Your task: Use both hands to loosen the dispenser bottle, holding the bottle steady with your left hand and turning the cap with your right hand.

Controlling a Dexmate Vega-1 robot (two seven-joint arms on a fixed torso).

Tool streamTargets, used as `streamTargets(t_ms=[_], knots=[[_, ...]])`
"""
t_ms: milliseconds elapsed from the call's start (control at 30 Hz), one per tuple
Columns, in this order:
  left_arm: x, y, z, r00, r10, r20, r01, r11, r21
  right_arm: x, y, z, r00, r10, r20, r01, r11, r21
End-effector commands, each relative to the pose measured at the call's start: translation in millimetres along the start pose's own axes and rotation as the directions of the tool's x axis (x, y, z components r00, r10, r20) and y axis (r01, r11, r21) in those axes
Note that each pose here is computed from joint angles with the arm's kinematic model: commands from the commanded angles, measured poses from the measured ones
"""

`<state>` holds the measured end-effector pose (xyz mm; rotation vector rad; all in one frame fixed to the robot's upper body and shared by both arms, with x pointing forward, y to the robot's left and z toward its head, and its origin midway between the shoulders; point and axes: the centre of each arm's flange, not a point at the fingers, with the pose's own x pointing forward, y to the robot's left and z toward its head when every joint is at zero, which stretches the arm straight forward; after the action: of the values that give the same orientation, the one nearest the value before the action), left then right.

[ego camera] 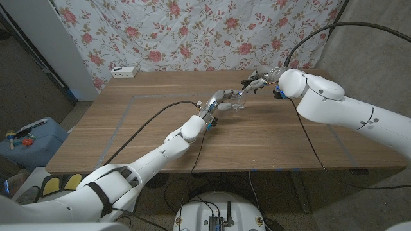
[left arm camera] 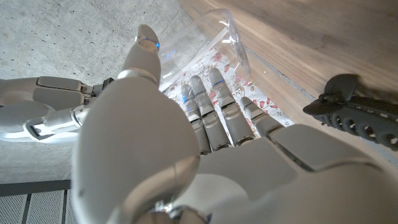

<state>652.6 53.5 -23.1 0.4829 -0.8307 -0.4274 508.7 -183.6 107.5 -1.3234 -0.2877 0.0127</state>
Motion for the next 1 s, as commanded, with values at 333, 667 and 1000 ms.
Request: streamTargets(t_ms=[333, 667, 1000], knots=[[3.6, 0.3, 0.4, 1.000, -0.005, 0.005, 0.005, 1.000, -0.002, 4.3, -0.2, 0.5, 1.000, -0.011, 0.003, 0.011, 1.000, -0.003], [4.3, 0.3, -0.8, 1.000, -0.005, 0.001, 0.005, 1.000, -0.003, 6.6, -0.3, -0.1, 1.000, -0.014, 0.005, 0.014, 1.000, 0.004], [4.4, 0.9, -1.9, 1.000, -0.003, -0.001, 0.003, 1.000, -0.005, 9.4, -2.1, -2.4, 1.000, -0.019, 0.011, 0.019, 1.000, 0.014]])
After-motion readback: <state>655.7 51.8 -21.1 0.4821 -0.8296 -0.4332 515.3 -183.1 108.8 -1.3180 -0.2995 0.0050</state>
